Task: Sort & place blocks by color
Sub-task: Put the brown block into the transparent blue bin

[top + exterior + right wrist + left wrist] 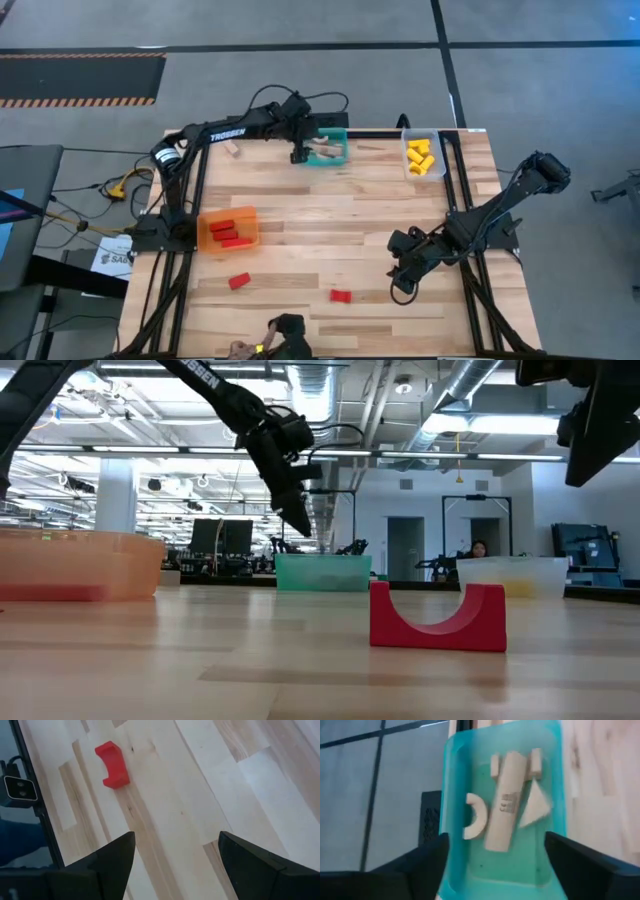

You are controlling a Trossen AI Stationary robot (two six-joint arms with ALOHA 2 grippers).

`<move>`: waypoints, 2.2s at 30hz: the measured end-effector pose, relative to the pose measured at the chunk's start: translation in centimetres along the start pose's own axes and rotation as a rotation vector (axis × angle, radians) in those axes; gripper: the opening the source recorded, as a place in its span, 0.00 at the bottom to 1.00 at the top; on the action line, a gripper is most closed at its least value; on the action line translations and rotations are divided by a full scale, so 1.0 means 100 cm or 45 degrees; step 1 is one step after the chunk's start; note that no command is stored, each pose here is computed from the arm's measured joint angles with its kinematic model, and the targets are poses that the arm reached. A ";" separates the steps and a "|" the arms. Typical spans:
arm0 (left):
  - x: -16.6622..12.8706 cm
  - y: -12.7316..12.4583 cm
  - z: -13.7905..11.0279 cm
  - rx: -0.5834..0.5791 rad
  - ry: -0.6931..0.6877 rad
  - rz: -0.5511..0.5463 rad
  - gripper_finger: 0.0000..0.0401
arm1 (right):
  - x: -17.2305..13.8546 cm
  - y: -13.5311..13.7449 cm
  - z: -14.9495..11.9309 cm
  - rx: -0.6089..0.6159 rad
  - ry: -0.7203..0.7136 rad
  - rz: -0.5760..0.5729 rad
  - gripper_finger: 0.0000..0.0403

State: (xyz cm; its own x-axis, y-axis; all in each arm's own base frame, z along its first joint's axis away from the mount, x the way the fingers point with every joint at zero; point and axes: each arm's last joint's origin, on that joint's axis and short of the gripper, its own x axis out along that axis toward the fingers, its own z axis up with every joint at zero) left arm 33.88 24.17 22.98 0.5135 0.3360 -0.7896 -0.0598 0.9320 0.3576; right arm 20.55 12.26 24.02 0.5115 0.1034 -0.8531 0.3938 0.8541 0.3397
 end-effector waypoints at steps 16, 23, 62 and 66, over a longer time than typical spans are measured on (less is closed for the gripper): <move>-0.085 0.066 -0.099 -1.480 0.618 0.295 0.85 | -0.003 0.007 -0.015 0.079 -0.048 -0.037 0.76; -0.084 0.070 -0.132 -1.663 0.803 0.454 0.82 | -0.002 0.003 -0.013 0.080 -0.062 -0.076 0.76; -0.014 0.031 -0.215 -2.674 0.708 0.713 0.75 | -0.005 0.003 -0.024 0.057 -0.073 -0.151 0.76; -0.014 0.030 -0.215 -2.672 0.722 0.712 0.60 | -0.005 0.003 -0.024 0.065 -0.074 -0.148 0.76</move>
State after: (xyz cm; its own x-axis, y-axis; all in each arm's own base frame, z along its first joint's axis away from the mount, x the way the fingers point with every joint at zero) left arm 14.58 29.45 14.46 -0.0729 0.1696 -0.9828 -0.8035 -0.5938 -0.0429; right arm 18.53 13.69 23.59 0.5033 -0.0255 -0.8637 0.4905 0.8314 0.2613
